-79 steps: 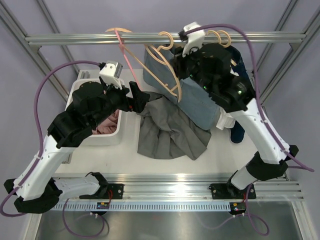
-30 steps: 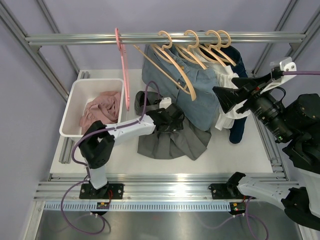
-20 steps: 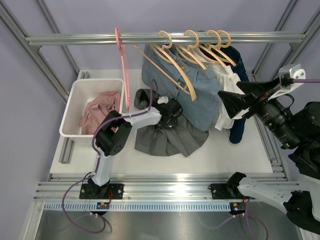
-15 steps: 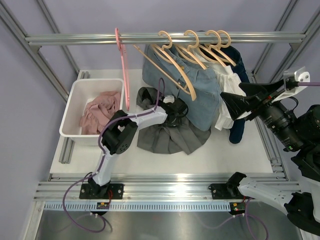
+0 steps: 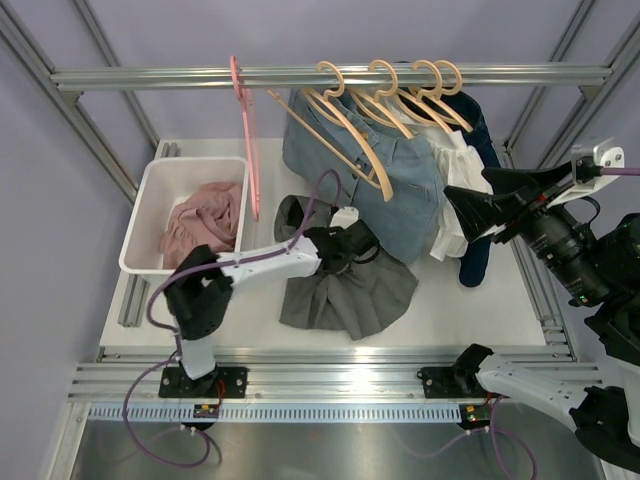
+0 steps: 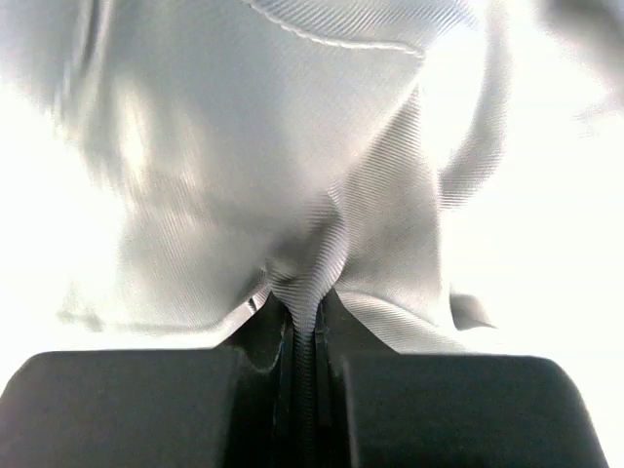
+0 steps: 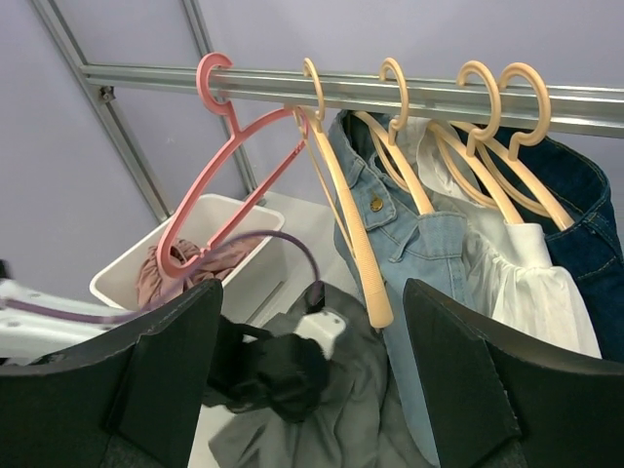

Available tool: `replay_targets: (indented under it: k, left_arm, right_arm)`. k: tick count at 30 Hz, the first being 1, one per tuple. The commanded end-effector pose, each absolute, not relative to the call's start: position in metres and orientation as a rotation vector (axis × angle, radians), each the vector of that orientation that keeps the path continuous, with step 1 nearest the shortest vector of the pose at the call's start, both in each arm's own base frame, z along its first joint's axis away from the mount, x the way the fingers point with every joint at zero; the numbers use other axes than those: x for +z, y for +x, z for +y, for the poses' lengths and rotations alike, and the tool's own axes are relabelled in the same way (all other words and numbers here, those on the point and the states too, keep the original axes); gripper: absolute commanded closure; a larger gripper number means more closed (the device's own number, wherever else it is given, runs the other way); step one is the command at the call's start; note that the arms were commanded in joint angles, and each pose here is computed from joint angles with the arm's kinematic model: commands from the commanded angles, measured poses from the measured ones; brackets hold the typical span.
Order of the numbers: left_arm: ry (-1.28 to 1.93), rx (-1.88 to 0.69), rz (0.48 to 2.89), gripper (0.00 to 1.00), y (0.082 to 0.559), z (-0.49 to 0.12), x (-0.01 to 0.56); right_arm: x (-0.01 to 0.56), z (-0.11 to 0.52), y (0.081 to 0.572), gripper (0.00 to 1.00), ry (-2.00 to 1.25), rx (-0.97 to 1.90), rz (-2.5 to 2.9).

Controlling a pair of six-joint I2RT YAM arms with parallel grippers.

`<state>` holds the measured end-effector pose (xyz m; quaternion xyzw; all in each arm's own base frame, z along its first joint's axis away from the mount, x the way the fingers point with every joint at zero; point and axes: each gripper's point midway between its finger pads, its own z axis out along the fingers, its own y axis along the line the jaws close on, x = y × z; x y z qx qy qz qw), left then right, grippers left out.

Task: Remove the skirt from the hanger
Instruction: Place the skirt in the bin.

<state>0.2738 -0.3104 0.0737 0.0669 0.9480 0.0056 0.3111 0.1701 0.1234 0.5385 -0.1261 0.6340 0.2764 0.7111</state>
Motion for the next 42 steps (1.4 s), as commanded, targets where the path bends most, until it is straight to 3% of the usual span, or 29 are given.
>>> replay_targets:
  k: [1,7,12,18,23,29,33,42]
  left_arm:
    - [0.169,-0.209,2.253,1.00,0.253,-0.309,0.209]
    - [0.197,-0.598,1.940,1.00,0.212,-0.283,0.378]
    - [0.236,-0.763,1.720,1.00,0.187,-0.245,0.491]
    - [0.077,-0.484,1.522,1.00,0.202,-0.154,0.558]
    - [0.098,-0.475,1.269,1.00,0.190,-0.123,0.616]
    - [-0.039,-0.476,1.052,1.00,0.167,-0.056,0.656]
    - [0.016,-0.494,1.020,1.00,0.157,-0.052,0.658]
    - [-0.149,-0.388,1.097,1.00,0.162,-0.006,0.611]
  right_arm:
    - [0.539,0.118,0.179,0.16,-0.227,0.575,1.429]
    - [0.535,0.127,0.191,0.16,-0.218,0.565,1.453]
    - [0.547,0.132,0.195,0.15,-0.218,0.577,1.438]
    - [0.550,0.142,0.200,0.15,-0.230,0.600,1.432]
    - [0.545,0.150,0.207,0.15,-0.241,0.596,1.456]
    - [0.547,0.154,0.208,0.15,-0.252,0.601,1.456]
    - [0.543,0.156,0.212,0.15,-0.255,0.596,1.470]
    - [0.542,0.163,0.212,0.15,-0.267,0.623,1.477]
